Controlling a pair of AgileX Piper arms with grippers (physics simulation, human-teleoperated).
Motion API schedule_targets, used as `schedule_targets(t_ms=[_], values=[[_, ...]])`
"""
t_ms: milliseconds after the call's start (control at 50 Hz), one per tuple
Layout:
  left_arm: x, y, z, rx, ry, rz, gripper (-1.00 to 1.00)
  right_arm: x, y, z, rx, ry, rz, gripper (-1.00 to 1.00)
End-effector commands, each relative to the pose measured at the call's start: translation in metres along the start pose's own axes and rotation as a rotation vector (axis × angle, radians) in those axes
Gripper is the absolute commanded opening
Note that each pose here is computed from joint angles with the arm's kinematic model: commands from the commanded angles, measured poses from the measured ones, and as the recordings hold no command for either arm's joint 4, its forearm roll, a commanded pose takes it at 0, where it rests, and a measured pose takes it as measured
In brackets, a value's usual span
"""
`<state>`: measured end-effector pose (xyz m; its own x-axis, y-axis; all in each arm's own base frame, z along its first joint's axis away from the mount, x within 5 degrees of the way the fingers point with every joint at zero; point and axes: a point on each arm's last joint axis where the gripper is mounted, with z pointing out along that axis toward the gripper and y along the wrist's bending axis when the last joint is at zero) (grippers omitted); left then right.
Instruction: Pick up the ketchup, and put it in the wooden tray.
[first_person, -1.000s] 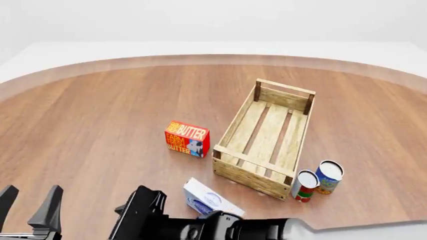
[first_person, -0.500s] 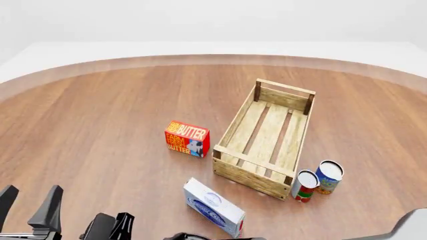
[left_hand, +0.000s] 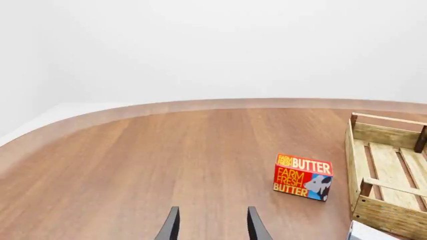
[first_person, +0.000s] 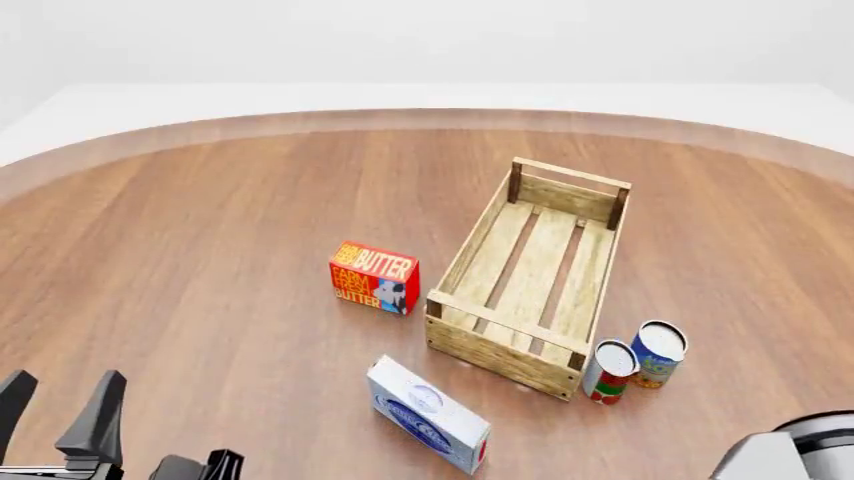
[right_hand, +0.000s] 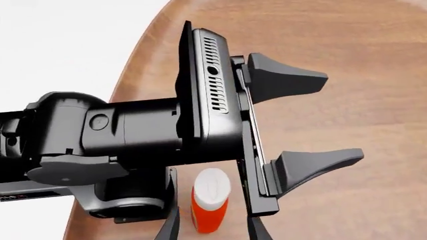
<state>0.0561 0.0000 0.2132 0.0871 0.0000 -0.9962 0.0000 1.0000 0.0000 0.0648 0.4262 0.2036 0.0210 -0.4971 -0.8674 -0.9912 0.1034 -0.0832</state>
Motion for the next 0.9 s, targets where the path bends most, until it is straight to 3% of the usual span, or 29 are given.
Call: schedule_targets(t_ms=[20,380,460,480,900], values=[[0.000,0.000,0.000,0.000,0.000,0.000,1.00,0.006,0.002,0.012,-0.004,0.009,0.007,1.00],[0.000,0.000,0.000,0.000,0.000,0.000,1.00,0.021,0.009,0.032,-0.016,0.028,0.012,1.00],[0.000,0.000,0.000,0.000,0.000,0.000,1.00,0.029,0.008,0.038,-0.014,0.042,0.022,1.00],[0.000,0.000,0.000,0.000,0.000,0.000,1.00,0.045,0.005,0.048,-0.006,0.062,0.042,1.00],[0.000,0.000,0.000,0.000,0.000,0.000,1.00,0.056,0.003,0.055,0.000,0.078,0.052,1.00]])
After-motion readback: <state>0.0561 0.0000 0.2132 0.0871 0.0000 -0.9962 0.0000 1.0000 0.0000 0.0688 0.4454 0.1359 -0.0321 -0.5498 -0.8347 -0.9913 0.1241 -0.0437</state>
